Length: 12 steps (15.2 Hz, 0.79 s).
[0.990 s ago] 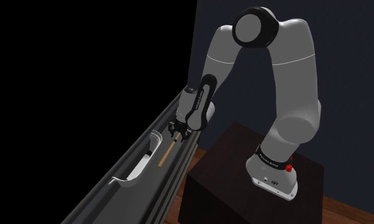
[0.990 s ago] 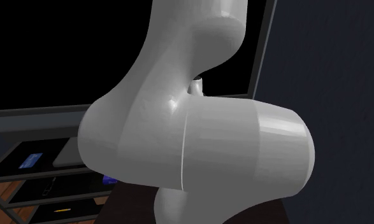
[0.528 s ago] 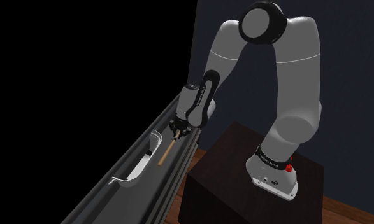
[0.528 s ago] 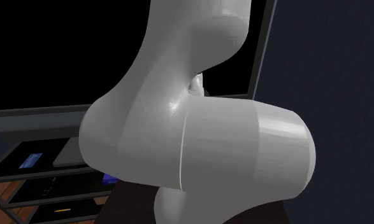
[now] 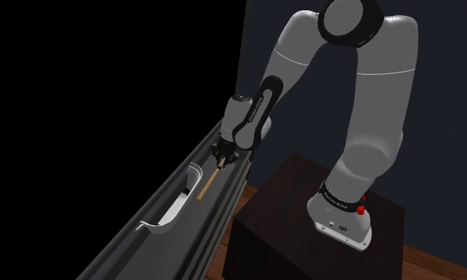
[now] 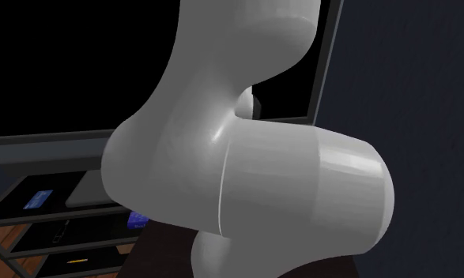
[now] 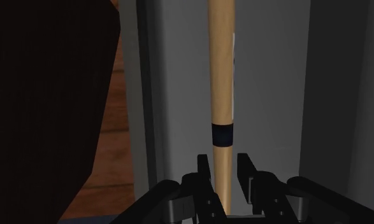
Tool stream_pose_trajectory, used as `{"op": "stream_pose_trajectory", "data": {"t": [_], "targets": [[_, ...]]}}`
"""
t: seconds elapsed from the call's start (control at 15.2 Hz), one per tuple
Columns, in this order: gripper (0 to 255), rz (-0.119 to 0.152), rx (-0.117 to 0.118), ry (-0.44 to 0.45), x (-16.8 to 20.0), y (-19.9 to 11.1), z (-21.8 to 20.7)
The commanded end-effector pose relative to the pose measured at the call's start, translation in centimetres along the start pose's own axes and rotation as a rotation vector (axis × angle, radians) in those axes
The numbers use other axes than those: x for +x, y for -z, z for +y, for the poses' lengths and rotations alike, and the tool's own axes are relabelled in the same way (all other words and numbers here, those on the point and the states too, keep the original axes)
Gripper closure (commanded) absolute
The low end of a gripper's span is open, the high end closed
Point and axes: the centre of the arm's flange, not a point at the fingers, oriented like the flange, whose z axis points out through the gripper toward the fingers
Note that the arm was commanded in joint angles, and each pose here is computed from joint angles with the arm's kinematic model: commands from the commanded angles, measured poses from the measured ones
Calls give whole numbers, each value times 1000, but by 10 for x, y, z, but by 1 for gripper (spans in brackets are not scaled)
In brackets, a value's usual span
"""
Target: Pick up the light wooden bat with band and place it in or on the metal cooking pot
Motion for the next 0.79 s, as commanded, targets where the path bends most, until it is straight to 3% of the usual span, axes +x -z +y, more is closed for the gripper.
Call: {"op": "stream_pose_trajectory", "data": {"t": [0.0, 0.73], "targets": [[255, 0, 0, 0, 0, 11, -1], [255, 0, 0, 0, -2, 69, -8]]}}
